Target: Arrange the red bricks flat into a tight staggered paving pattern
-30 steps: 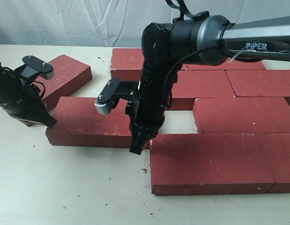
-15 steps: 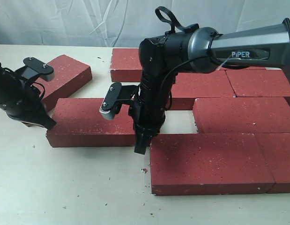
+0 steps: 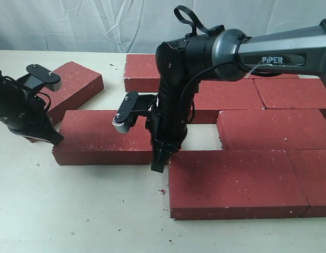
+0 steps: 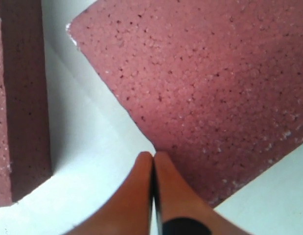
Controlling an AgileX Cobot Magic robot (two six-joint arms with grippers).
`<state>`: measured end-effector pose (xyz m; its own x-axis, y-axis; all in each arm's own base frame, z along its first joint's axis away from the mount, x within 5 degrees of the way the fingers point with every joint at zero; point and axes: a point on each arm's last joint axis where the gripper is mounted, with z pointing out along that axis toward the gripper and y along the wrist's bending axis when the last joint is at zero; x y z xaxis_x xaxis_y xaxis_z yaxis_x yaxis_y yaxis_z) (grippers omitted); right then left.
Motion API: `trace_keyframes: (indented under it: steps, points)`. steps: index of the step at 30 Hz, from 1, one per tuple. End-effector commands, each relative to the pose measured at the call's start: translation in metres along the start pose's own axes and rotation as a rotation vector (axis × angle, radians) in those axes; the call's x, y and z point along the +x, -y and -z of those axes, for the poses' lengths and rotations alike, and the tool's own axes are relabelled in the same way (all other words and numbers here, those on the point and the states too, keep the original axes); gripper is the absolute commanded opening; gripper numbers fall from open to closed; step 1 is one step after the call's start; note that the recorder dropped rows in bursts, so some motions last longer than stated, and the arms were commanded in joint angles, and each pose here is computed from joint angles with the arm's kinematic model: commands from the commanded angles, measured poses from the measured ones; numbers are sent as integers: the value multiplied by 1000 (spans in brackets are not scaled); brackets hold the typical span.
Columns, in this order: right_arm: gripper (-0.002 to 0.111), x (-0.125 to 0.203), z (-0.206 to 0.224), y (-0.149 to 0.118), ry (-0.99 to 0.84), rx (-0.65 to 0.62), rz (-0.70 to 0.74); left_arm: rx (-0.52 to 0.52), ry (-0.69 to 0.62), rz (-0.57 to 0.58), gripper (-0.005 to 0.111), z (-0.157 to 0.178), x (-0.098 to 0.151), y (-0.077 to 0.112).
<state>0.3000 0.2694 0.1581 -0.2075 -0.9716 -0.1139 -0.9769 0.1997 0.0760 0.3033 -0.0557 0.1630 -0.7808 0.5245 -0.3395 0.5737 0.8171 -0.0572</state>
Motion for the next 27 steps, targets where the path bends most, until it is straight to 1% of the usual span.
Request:
trace_keyframes:
  steps: [1, 3, 7, 10, 13, 17, 19, 22, 25, 27]
  points:
    - [-1, 5, 33, -9, 21, -9, -12, 2, 22, 27, 0, -2, -2, 0]
    - [-1, 6, 44, -11, 49, 13, -29, 7, 30, 40, 0, -2, -2, 1]
    - [-1, 10, 50, -11, 65, 35, -38, 26, 42, 70, 0, -2, -3, 2]
    - [-1, 21, 48, 0, 54, 47, -73, 43, 39, 44, 0, -2, -3, 4]
    - [-1, 37, 49, 17, 57, 62, -137, 58, 41, 39, 0, -1, -3, 5]
    - [-1, 61, 54, 44, 93, 79, -280, 73, 63, 41, 0, -1, -5, 7]
    - [-1, 69, 56, 53, 122, 76, -329, 77, 68, 40, 0, -1, -6, 7]
    - [-1, 77, 58, 62, 157, 78, -381, 83, 73, 50, 0, -1, -7, 8]
    - [-1, 78, 59, 64, 161, 84, -388, 72, 61, 31, 0, -1, -5, 7]
    - [-1, 78, 59, 63, 164, 77, -391, 47, 52, 42, 0, 0, -4, 4]
